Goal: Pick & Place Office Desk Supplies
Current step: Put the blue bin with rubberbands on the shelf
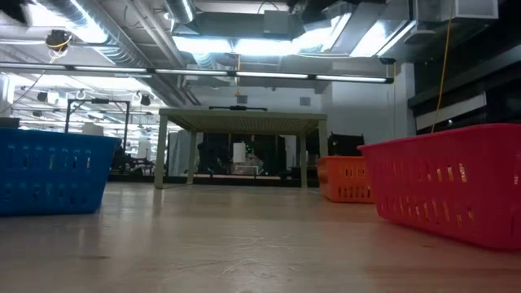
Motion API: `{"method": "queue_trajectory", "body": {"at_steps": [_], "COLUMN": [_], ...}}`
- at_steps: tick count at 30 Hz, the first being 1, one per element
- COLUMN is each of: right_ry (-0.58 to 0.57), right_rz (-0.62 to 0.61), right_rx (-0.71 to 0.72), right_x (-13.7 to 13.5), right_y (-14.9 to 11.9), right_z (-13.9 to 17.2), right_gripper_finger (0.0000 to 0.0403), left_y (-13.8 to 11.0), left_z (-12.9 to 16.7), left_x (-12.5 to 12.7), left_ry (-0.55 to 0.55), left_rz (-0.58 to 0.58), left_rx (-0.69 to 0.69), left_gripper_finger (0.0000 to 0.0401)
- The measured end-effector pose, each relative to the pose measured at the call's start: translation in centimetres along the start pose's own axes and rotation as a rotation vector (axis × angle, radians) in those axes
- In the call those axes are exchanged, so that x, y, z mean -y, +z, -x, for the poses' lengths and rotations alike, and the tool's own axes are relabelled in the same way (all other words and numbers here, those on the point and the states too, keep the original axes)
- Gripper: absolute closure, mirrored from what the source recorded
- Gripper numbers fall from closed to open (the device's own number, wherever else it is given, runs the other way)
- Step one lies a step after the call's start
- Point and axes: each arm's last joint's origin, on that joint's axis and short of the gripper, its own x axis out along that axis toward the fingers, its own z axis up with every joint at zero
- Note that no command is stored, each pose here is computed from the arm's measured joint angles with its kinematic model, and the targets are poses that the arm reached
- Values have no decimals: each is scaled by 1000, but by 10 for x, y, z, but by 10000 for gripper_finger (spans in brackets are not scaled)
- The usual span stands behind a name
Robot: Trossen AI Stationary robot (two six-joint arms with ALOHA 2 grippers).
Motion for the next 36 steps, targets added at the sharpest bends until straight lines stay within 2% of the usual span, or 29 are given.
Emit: {"method": "queue_trajectory", "body": {"at_steps": [2, 4, 9, 12, 17, 21, 24, 26, 30, 32, 36], "right_ry": [-4, -9, -10, -12, 7, 19, 24, 31, 69, 85, 103], "right_rz": [-7, -13, -37, -66, -125, -134, -113, -87, -1, 51, 131], "right_rx": [1, 1, -6, -6, -29, -45, -52, -59, -78, -86, -91], "right_x": [2, 4, 8, 9, 14, 18, 23, 27, 33, 35, 37], "right_y": [2, 3, 5, 6, 9, 12, 15, 17, 21, 22, 24], "right_z": [-1, -2, -4, -5, -7, -10, -12, -13, -16, -17, -18], "right_gripper_finger": [186, 186, 186, 186, 186, 186, 186, 186, 186, 186, 186], "left_y": [-1, -1, -7, -5, 5, 5, 5, 5, 4, 3, 8], "left_z": [0, 0, 6, 6, 4, 4, 4, 3, 0, -1, -10], "left_x": [3, 1, -22, -26, -26, -26, -26, -23, -5, 2, 3], "left_ry": [-27, 2, 166, 228, 251, 257, 273, 237, -2, -82, -64], "left_rz": [18, 81, 336, 347, 341, 267, 292, 312, 279, 292, 443], "left_rx": [-12, -22, 63, 62, 107, 78, 56, 59, 133, 145, 137], "left_gripper_finger": [194, 194, 194, 194, 194, 194, 194, 194, 194, 194, 194]}}
